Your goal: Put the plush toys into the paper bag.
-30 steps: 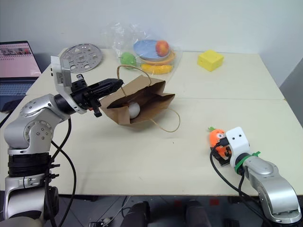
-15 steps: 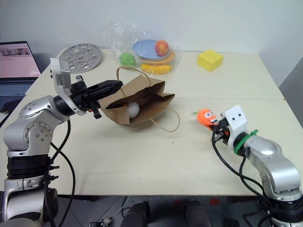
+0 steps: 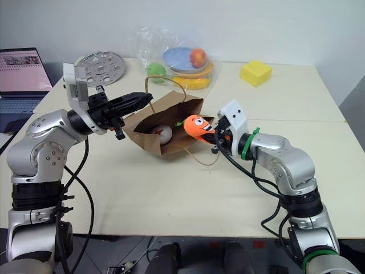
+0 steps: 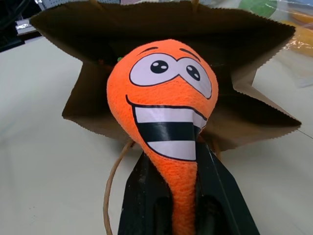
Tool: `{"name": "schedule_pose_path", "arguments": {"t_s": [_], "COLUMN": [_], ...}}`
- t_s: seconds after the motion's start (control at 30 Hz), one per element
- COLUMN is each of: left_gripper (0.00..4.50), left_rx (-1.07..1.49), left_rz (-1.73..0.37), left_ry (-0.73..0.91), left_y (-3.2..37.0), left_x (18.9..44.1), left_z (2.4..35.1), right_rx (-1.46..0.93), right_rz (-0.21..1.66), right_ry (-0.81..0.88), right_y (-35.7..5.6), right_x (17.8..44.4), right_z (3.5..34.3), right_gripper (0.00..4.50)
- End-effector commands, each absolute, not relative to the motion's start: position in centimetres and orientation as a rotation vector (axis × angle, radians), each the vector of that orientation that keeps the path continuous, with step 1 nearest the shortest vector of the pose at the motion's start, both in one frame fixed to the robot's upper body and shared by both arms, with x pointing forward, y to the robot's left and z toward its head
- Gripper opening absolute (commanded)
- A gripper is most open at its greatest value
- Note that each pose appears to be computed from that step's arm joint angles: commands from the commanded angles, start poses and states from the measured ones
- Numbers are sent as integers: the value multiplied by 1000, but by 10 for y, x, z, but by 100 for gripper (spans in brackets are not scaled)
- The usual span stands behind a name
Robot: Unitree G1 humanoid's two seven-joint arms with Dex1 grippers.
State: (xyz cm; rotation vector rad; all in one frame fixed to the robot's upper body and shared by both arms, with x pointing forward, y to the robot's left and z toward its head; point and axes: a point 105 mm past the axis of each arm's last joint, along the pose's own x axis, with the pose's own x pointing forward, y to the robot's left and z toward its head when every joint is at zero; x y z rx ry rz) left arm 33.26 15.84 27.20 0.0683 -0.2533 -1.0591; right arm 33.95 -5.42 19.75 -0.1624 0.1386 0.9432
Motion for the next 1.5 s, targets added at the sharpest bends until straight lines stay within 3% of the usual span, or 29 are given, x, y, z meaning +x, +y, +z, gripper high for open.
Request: {"name": "schedule_pose_path", "arguments": {"t_s": [0.03, 0.53, 0.97, 1.23, 1.5], "left_gripper": [0, 0, 0, 0, 0], "left_rx": [93, 92, 93, 85, 81], "left_rz": [-1073, -1072, -1064, -1068, -1063], "left_ry": [-295, -285, -280, -283, -282], "left_y": [155, 154, 155, 153, 154], "left_x": [328, 326, 324, 328, 331], "left_z": [284, 281, 281, 281, 279], "right_rx": [-213, -253, -154, -129, -140], "right_rz": [943, 940, 916, 872, 868], "right_ry": [72, 64, -6, -56, 104], "right_y": [-40, 27, 21, -20, -80], "right_x": [348, 396, 399, 372, 314], "right_z": [208, 204, 221, 236, 208], "right_gripper": [1, 1, 447, 447, 447]}}
